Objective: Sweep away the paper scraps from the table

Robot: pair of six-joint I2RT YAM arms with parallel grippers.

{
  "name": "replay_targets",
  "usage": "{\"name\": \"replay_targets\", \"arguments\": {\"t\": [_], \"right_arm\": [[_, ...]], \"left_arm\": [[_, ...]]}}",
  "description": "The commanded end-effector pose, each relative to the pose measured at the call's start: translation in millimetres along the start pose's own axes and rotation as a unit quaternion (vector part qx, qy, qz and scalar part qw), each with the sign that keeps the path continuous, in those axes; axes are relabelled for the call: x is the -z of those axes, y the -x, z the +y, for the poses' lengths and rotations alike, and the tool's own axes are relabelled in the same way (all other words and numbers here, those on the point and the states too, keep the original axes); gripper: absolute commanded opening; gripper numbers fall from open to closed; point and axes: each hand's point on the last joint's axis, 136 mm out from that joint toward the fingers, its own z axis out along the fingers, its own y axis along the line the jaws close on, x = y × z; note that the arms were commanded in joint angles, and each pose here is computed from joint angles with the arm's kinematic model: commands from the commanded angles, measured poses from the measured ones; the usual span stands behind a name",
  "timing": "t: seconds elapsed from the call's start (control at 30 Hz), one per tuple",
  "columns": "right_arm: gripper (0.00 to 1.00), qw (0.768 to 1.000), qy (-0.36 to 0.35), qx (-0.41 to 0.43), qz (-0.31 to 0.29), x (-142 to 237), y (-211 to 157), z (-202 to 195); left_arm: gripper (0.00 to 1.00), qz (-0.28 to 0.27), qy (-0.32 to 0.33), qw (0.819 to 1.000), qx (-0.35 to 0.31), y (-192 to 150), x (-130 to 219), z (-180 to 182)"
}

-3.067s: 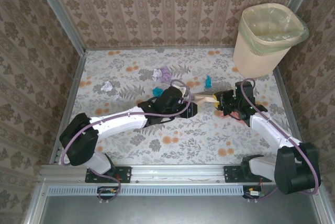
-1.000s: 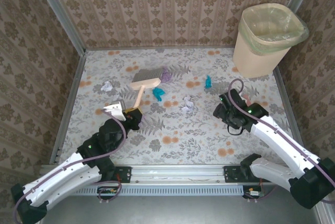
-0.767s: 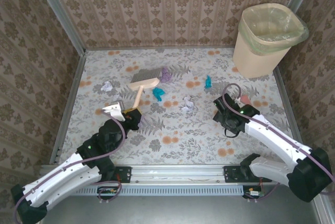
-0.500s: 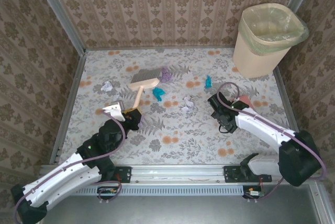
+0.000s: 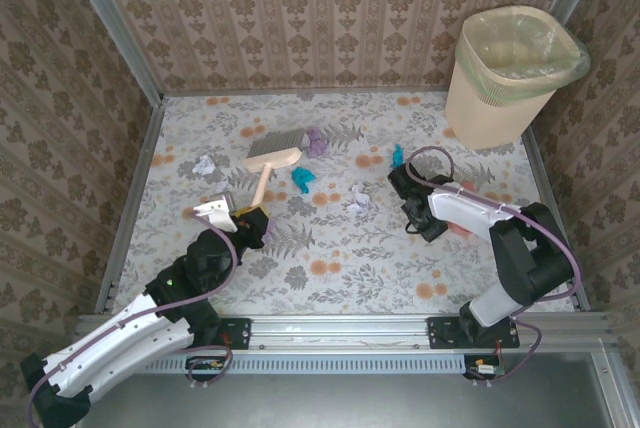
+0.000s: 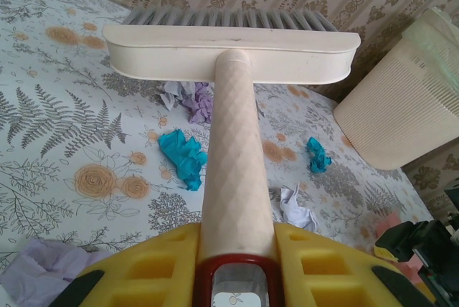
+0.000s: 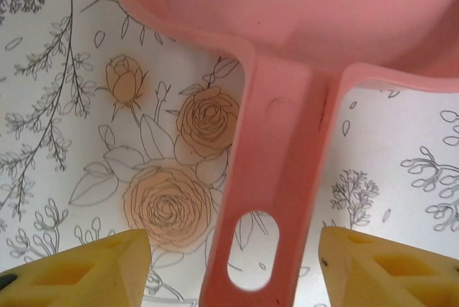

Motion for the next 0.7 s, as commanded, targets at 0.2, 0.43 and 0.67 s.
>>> {"name": "replay_targets", "arguments": {"t": [0.2,0.43,0.67], "right_arm": [[0.4,0.999,-0.021,-0.013,-0.025,-14,13,0],[0.17,0.999,-0.013,0.01,-0.034,-11,15,-13],[0.07,0.994,0.003,0.101,-0.035,15,21,-30]], "left_arm": [[0.0,-0.026,0.006,1.0,0.006,11,2,2],[0.0,-0.026,0.006,1.0,0.006,11,2,3],[0.0,-0.028,0.009,1.0,0.006,11,2,4]]}}
